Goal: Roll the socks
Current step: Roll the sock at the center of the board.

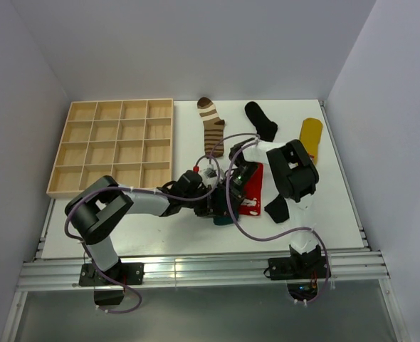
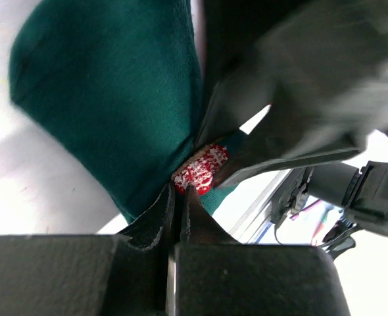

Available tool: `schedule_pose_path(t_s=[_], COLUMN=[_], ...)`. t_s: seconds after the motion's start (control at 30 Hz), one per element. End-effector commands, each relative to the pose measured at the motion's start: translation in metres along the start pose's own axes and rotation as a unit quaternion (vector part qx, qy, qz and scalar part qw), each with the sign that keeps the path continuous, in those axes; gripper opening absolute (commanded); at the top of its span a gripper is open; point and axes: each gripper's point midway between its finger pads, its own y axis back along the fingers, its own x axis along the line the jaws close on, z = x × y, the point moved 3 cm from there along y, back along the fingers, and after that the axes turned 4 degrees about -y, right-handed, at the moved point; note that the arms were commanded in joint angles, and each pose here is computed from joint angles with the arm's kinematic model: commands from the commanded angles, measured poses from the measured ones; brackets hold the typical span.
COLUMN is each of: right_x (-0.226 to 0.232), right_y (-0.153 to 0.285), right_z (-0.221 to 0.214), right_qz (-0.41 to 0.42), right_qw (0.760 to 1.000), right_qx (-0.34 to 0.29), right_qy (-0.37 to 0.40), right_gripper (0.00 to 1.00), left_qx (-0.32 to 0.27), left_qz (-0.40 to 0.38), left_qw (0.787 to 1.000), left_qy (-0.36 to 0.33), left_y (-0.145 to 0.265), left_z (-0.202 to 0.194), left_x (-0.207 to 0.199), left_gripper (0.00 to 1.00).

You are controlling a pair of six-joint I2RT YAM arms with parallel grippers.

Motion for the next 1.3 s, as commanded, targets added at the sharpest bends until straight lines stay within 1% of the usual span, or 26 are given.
schedule_pose_path(t_s=[0.0, 0.17, 0.33, 0.53, 0.67, 0.77, 0.8, 0.83, 0.87, 0.9, 1.03, 1.07, 1.13, 1.27], right_x=[-0.010, -0.006, -0.005, -0.005, 0.004, 0.005, 0.007, 0.010, 0.009, 0.017, 0.035, 0.037, 0.041, 0.048], right_y=[0.018, 0.028, 0.036, 0.048, 0.054, 0.045, 0.044, 0.038, 0.031, 0.031, 0.015, 0.007, 0.006, -0.005], right_z=[0.030, 0.034, 0.032, 0.024, 0.019, 0.012, 0.009, 0.008, 0.005, 0.004, 0.000, -0.003, -0.002, -0.005], right_qz=[-0.069, -0.090, -0.096, -0.156, -0.193, -0.225, -0.243, -0.258, -0.270, -0.281, -0.284, -0.282, -0.290, -0.286], right_qw=[0.992, 0.987, 0.985, 0.967, 0.948, 0.933, 0.921, 0.913, 0.904, 0.891, 0.864, 0.861, 0.851, 0.842], right_qx=[-0.064, -0.087, -0.102, -0.130, -0.148, -0.145, -0.150, -0.139, -0.141, -0.149, -0.148, -0.140, -0.139, -0.125], right_qy=[0.078, 0.096, 0.104, 0.153, 0.207, 0.241, 0.265, 0.285, 0.301, 0.323, 0.389, 0.399, 0.416, 0.440], right_gripper=[0.36, 0.40, 0.41, 0.42, 0.43, 0.45, 0.46, 0.47, 0.48, 0.50, 0.55, 0.56, 0.57, 0.58], left_qx=[0.059, 0.070, 0.080, 0.099, 0.105, 0.111, 0.114, 0.117, 0.117, 0.117, 0.122, 0.124, 0.127, 0.131], left_qz=[0.062, 0.075, 0.072, 0.084, 0.088, 0.093, 0.096, 0.096, 0.098, 0.101, 0.111, 0.113, 0.116, 0.115], left_qw=[0.995, 0.991, 0.989, 0.982, 0.975, 0.972, 0.971, 0.970, 0.970, 0.970, 0.968, 0.966, 0.966, 0.965], left_qy=[0.056, 0.085, 0.100, 0.138, 0.173, 0.182, 0.186, 0.189, 0.191, 0.189, 0.192, 0.194, 0.195, 0.197], left_y=[0.009, 0.014, 0.018, 0.024, 0.027, 0.027, 0.027, 0.027, 0.027, 0.026, 0.024, 0.023, 0.021, 0.020], left_z=[-0.027, -0.029, -0.027, -0.027, -0.022, -0.018, -0.018, -0.018, -0.017, -0.016, -0.017, -0.018, -0.019, -0.022], left_x=[0.012, 0.010, 0.014, 0.027, 0.037, 0.041, 0.043, 0.044, 0.045, 0.046, 0.053, 0.056, 0.059, 0.060], left_gripper=[0.00, 0.00, 0.00, 0.00, 0.00, 0.00, 0.01, 0.00, 0.00, 0.00, 0.01, 0.00, 0.00, 0.00])
